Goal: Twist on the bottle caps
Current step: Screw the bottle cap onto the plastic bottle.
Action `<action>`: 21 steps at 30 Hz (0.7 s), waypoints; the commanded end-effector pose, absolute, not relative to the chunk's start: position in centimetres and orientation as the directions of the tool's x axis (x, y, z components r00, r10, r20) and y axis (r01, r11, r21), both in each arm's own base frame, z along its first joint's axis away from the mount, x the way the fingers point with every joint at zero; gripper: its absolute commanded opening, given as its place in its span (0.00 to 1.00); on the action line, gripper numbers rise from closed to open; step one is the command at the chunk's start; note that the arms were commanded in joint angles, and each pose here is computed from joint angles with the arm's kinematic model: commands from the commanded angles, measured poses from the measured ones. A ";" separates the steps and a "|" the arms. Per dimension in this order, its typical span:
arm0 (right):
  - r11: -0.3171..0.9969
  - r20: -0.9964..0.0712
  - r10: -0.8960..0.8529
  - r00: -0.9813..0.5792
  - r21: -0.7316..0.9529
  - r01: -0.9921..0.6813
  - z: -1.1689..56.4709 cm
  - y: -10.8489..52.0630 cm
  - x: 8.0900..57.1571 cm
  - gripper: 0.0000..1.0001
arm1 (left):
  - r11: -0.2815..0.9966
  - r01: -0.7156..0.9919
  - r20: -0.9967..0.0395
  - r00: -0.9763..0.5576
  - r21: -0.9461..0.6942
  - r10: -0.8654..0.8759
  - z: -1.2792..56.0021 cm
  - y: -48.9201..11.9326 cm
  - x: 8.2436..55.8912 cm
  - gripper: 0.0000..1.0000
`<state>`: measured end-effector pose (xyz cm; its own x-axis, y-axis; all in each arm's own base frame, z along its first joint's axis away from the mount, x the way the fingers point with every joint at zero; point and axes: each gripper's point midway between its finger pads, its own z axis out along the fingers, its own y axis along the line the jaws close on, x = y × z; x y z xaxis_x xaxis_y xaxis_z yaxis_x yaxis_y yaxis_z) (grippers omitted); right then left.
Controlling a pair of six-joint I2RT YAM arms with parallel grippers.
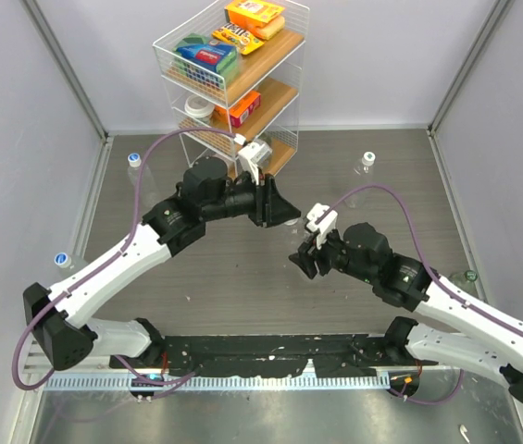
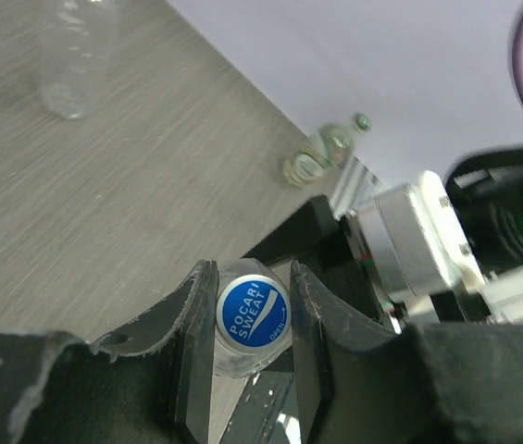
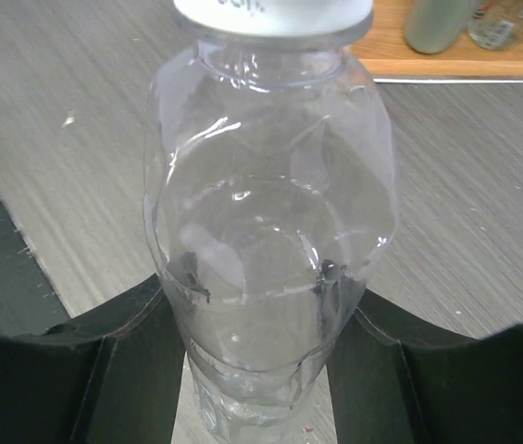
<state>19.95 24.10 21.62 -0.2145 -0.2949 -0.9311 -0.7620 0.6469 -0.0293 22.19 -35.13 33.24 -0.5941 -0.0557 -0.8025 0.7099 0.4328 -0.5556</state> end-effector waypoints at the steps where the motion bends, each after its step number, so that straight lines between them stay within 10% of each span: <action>1: 0.497 -0.987 -0.149 -0.066 -0.017 -0.867 27.8 26.5 17.9 0.01 | -0.092 0.897 -0.892 -0.411 -0.433 0.189 33.9 -36.1 12.9 0.00; 13: -0.115 -0.994 -0.031 0.108 -0.104 -0.988 29.9 28.8 7.5 0.01 | -0.512 0.829 -0.965 -0.112 -0.222 0.237 31.5 -32.7 6.2 0.00; 21: -0.118 -0.993 -0.015 0.119 -0.117 -0.986 30.5 29.0 7.6 0.01 | -0.574 0.800 -0.972 -0.044 -0.173 0.231 31.4 -31.5 5.0 0.05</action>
